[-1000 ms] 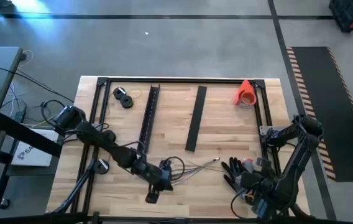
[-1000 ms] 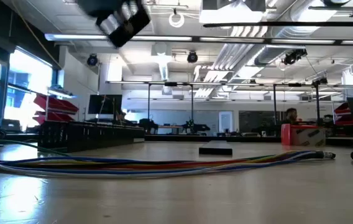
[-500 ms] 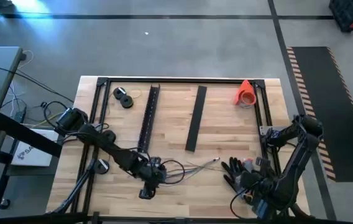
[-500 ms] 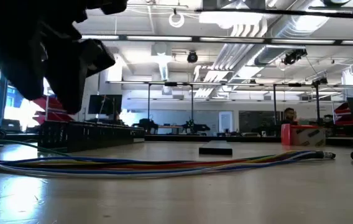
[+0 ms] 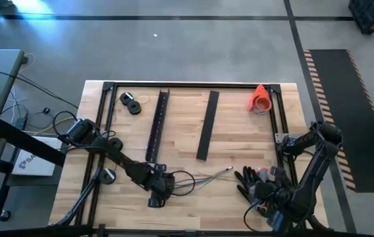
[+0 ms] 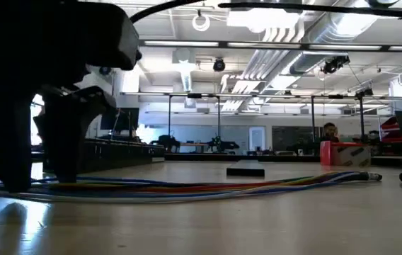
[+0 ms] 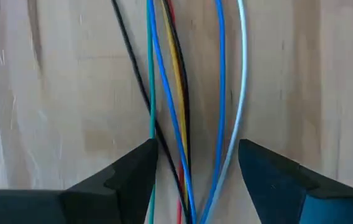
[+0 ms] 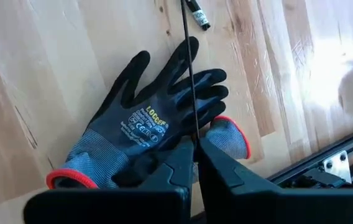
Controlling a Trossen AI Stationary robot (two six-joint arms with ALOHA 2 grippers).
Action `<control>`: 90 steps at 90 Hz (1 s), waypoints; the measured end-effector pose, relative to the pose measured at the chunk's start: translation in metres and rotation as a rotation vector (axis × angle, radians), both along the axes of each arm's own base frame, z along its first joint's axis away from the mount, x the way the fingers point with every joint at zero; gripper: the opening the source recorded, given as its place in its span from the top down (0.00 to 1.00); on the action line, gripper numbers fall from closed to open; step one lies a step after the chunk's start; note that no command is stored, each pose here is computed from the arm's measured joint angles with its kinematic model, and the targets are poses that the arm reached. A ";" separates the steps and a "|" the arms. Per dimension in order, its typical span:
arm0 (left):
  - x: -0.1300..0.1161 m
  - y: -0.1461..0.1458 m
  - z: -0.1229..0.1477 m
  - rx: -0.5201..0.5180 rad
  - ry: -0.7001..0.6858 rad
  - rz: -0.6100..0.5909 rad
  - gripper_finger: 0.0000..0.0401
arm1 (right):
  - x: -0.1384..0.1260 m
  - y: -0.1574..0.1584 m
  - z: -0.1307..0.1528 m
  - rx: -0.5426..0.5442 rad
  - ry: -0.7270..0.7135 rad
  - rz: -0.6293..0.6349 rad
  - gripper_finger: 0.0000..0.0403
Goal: Ziptie cables
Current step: Wrap the cable wires using zip tie
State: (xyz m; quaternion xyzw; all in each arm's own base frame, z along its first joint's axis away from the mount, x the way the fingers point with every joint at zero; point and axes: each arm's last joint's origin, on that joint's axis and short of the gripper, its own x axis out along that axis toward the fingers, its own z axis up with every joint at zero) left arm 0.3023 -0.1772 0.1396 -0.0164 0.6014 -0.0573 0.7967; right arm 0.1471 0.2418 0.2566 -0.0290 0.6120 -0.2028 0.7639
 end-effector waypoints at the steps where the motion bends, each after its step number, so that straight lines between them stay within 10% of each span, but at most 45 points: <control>1: 0.000 0.000 0.000 -0.004 0.002 0.000 0.47 | 0.000 0.000 0.000 0.001 -0.001 0.000 1.00; 46: -0.014 -0.026 -0.016 0.121 -0.032 0.001 0.49 | 0.000 0.001 0.000 -0.002 -0.017 0.011 1.00; 77: -0.008 -0.015 -0.025 0.141 0.023 0.063 0.95 | -0.002 0.003 -0.001 0.044 0.058 -0.009 1.00; 90: -0.001 -0.008 -0.015 0.095 0.016 0.150 0.98 | -0.003 0.009 -0.003 0.155 0.159 0.027 1.00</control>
